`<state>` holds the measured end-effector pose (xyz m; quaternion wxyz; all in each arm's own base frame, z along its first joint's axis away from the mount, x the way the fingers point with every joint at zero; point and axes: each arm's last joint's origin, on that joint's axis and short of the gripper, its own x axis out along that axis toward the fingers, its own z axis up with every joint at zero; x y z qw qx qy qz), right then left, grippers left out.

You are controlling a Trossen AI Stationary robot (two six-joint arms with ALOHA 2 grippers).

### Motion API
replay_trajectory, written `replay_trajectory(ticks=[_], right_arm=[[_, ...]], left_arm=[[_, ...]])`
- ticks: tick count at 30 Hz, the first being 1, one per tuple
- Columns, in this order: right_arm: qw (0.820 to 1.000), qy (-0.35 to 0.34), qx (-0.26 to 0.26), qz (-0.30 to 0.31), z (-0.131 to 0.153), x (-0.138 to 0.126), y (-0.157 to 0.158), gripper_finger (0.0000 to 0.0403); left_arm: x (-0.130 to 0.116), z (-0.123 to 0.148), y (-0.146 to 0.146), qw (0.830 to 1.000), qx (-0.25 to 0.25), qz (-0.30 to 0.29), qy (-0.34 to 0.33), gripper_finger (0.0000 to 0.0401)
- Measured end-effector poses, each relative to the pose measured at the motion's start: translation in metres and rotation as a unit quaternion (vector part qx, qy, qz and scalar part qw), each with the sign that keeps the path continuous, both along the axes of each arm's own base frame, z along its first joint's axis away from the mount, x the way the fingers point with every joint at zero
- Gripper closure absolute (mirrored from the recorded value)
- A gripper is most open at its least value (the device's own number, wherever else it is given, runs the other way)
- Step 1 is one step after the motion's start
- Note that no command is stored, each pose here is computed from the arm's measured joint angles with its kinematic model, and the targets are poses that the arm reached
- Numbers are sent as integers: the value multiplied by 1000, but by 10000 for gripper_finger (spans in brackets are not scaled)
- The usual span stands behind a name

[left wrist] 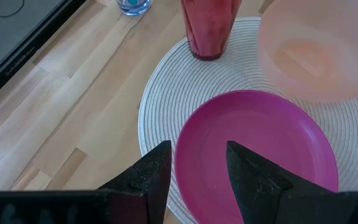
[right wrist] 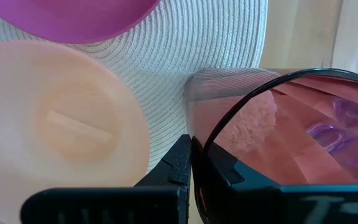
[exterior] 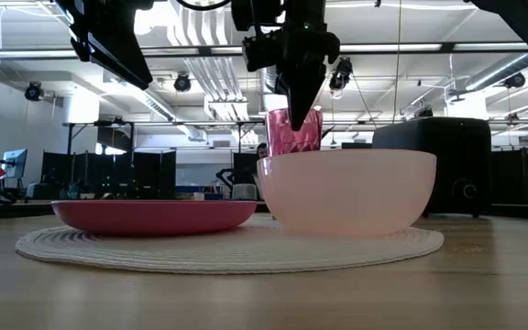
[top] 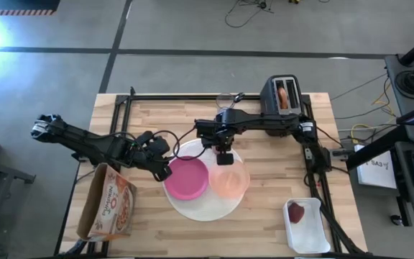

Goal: Arrange a breakfast setting
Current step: Put the red cup of milk to the top of the orange bowl on the white mat, then pour the cereal from the orange cereal box into the orange bowl on the white mat

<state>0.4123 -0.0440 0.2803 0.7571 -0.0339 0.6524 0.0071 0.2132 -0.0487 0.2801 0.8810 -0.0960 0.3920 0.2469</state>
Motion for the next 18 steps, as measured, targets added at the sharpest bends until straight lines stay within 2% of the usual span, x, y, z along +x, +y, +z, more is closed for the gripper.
replay_trajectory(ticks=[6,14,18], right_arm=[[1000,3,1,-6,0,-1,0,371],[1000,3,-5,-2,0,-1,0,287],[1000,3,-5,-5,3,-3,0,260]], left_arm=[[0,0,0,1000,0,0,0,264],[0,0,0,1000,-1,0,0,264],[0,0,0,1000,-1,0,0,264]])
